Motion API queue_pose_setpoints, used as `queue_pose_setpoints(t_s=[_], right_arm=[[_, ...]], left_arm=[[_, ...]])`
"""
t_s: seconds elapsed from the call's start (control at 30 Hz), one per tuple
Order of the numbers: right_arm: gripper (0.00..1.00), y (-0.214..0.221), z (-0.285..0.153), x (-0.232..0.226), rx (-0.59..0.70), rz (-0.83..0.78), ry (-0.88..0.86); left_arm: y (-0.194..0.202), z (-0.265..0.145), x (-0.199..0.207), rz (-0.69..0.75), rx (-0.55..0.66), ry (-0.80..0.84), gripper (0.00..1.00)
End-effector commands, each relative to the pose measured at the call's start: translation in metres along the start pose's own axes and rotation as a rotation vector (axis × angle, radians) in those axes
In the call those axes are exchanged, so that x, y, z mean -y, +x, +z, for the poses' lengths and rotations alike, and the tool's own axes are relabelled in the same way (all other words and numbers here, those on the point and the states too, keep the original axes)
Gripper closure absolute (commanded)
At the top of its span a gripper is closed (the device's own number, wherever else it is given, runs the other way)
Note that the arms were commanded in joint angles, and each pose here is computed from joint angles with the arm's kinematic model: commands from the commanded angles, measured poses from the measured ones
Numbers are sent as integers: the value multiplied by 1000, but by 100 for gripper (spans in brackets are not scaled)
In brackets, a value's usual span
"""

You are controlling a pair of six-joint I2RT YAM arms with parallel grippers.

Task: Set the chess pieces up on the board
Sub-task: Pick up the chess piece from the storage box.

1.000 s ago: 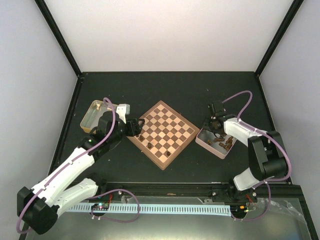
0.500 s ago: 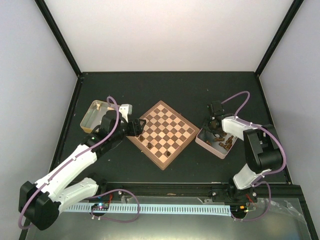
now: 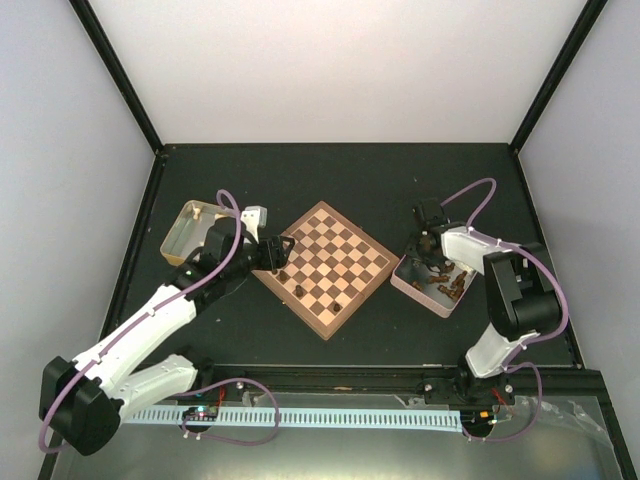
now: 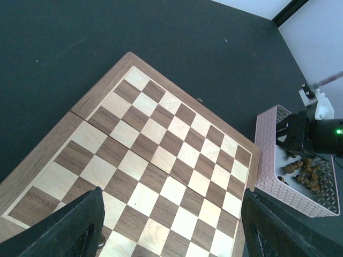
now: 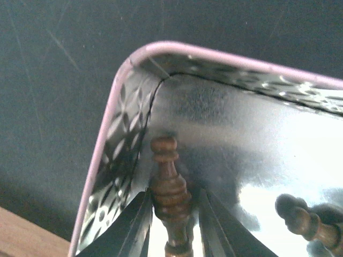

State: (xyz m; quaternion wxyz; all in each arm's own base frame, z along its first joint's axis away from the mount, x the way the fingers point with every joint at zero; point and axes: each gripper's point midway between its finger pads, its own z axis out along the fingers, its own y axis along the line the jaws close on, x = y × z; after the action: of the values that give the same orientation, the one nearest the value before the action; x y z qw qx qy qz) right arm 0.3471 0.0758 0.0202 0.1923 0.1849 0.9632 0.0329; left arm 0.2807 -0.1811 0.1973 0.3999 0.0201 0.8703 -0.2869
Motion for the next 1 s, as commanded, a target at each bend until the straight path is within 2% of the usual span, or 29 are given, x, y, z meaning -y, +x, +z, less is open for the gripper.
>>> queue_pose_setpoints(t_s=[0.0,0.1,0.27,0.5,0.63,0.8,0.97], right_arm=[[81,-3,2,10,5,-4,56],[87,-4,0,8,9,-17,49],[87,-9,-23,7,76,-25,-2],[87,-6,-64,-8,169,-76,-179],[87,-7,-97,-34,252,-164,-321],[87,6,-154,-93,352,-357,-630],[87,37,-192,-135,337,-536,-891]], left_arm=[[-23,-4,17,14,48,53,28],[-22,-2,18,14,40,59,28],[-20,0,26,23,8,98,28],[-14,2,50,20,-45,229,28],[-13,-3,75,28,-87,361,28],[-14,-10,107,25,-156,515,28],[-17,-10,126,-36,-209,612,28]])
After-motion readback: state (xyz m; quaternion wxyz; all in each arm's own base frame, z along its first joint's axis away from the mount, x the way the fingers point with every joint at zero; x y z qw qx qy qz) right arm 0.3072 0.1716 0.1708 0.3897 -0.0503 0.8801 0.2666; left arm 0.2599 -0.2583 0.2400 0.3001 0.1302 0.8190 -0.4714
